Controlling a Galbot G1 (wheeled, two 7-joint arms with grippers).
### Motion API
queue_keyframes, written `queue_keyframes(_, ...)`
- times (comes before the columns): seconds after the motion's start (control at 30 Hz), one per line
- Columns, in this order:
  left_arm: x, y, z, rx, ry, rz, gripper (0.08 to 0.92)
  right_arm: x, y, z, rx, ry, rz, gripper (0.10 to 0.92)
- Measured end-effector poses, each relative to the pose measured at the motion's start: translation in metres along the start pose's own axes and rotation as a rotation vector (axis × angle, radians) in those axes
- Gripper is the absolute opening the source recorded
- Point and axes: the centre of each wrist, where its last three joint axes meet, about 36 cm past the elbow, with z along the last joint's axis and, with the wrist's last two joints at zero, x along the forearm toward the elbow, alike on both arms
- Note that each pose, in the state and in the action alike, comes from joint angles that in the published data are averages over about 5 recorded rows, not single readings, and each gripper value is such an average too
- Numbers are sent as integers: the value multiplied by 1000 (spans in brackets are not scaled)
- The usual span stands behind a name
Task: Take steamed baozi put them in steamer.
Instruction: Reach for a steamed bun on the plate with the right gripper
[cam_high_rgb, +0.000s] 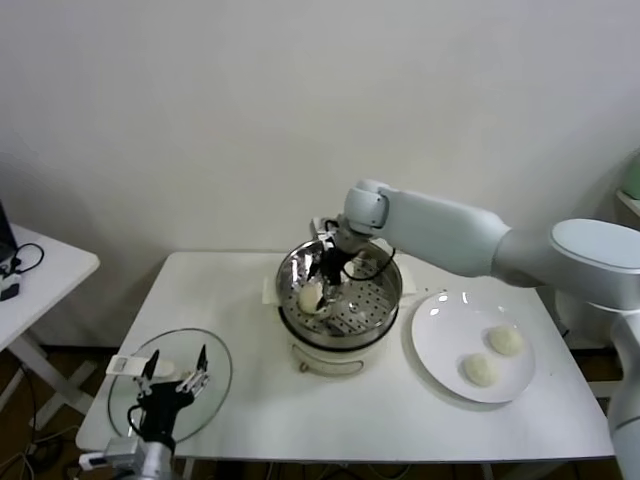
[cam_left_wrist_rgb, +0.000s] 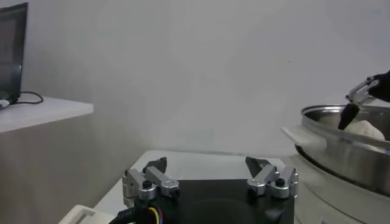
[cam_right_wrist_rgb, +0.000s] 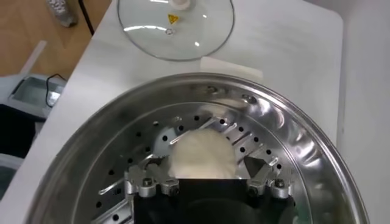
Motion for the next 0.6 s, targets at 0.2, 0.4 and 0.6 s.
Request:
queue_keyframes(0.2, -1, 0, -2, 1, -2, 0, 823, 56, 10, 18, 39, 29, -16, 823)
queue_keyframes(0.4, -1, 3, -4, -1, -2, -1, 823, 109, 34, 54, 61, 67, -5, 823)
queue_keyframes(0.6, -1, 8, -5, 4, -6, -4, 823, 128, 76, 111, 48, 106, 14, 823)
